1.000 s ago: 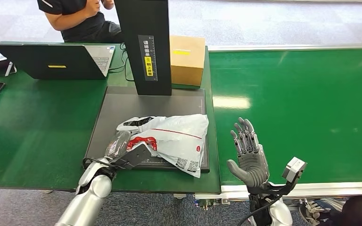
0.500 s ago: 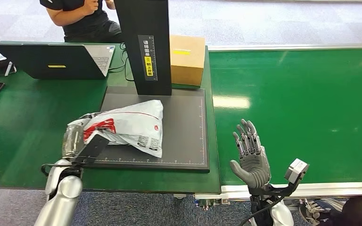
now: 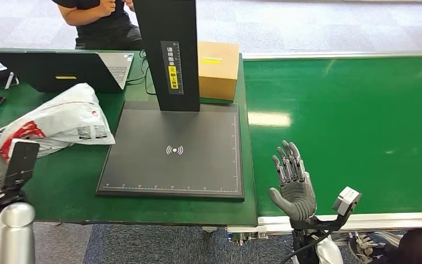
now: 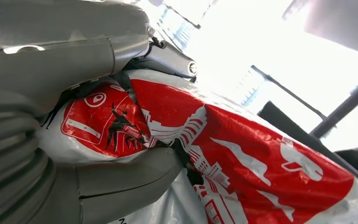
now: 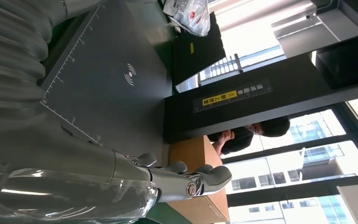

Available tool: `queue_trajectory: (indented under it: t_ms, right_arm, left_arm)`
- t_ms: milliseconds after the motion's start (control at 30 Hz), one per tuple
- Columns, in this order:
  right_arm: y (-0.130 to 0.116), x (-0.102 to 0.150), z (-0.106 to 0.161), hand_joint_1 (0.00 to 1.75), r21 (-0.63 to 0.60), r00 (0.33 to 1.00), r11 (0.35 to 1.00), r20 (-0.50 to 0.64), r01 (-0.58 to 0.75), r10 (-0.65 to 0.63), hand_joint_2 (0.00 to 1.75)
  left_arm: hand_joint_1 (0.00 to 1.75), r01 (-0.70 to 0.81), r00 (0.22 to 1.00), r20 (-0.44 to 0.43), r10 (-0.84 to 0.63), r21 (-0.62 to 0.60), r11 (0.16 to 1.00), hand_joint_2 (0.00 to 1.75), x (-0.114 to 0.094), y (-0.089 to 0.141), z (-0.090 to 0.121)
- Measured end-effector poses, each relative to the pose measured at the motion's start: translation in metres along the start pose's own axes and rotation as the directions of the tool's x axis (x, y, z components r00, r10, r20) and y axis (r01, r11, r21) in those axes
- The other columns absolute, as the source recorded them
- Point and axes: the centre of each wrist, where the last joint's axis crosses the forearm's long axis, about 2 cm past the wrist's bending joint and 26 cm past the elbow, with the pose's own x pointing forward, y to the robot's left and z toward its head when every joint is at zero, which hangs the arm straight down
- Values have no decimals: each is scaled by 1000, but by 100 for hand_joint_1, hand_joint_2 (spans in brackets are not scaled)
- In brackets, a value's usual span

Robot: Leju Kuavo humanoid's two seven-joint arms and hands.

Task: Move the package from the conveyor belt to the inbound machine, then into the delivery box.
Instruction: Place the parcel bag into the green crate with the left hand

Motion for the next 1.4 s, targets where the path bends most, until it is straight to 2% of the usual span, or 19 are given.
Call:
queue_trajectory:
  t_ms: [100,133,233,267,700,900,1033,1133,1233,1300,1367,1400]
  right_arm:
    - [0,0,1,0,-8,1000,1000,-1,2,-2,175]
    - [0,0,1,0,-12,1000,1000,-2,2,-2,175]
    - [0,0,2,0,-21,1000,1000,-2,0,0,175]
    - [0,0,3,0,-23,1000,1000,-1,-1,1,175]
    - [0,3,2,0,-25,1000,1000,4,-5,5,175]
    - [0,3,1,0,-24,1000,1000,7,-10,10,175]
    - [0,3,-2,0,-18,1000,999,7,-28,28,175]
    - [1,2,-7,0,-3,995,996,-7,-95,95,175]
    - [3,1,-19,0,9,966,967,-46,-253,253,175]
    - [3,-1,-30,0,5,931,934,-74,-357,356,175]
    - [4,-3,-41,0,3,908,912,-92,-410,409,175]
    - [5,-4,-45,0,7,902,906,-96,-423,422,131]
  left_arm:
    - [175,17,998,-56,-12,86,996,175,-15,14,-7]
    - [144,22,997,-74,-13,118,993,175,-20,18,-9]
    - [13,36,993,-116,-14,190,981,175,-30,26,-13]
    - [0,38,992,-126,-13,205,978,175,-32,28,-14]
    - [0,1,988,-153,31,200,980,175,-37,22,-24]
    - [0,-117,986,-94,136,187,975,175,-33,13,-21]
    - [0,-260,963,-28,269,180,949,175,-18,2,-4]
    - [0,-541,841,13,542,87,837,175,5,-13,19]
    - [0,-792,605,-13,796,-110,601,175,35,-31,44]
    - [0,-874,447,-57,893,-238,423,175,56,-44,62]
    - [0,-895,342,-98,934,-336,293,175,76,-55,78]
    - [0,-895,306,-117,945,-374,244,175,85,-60,86]
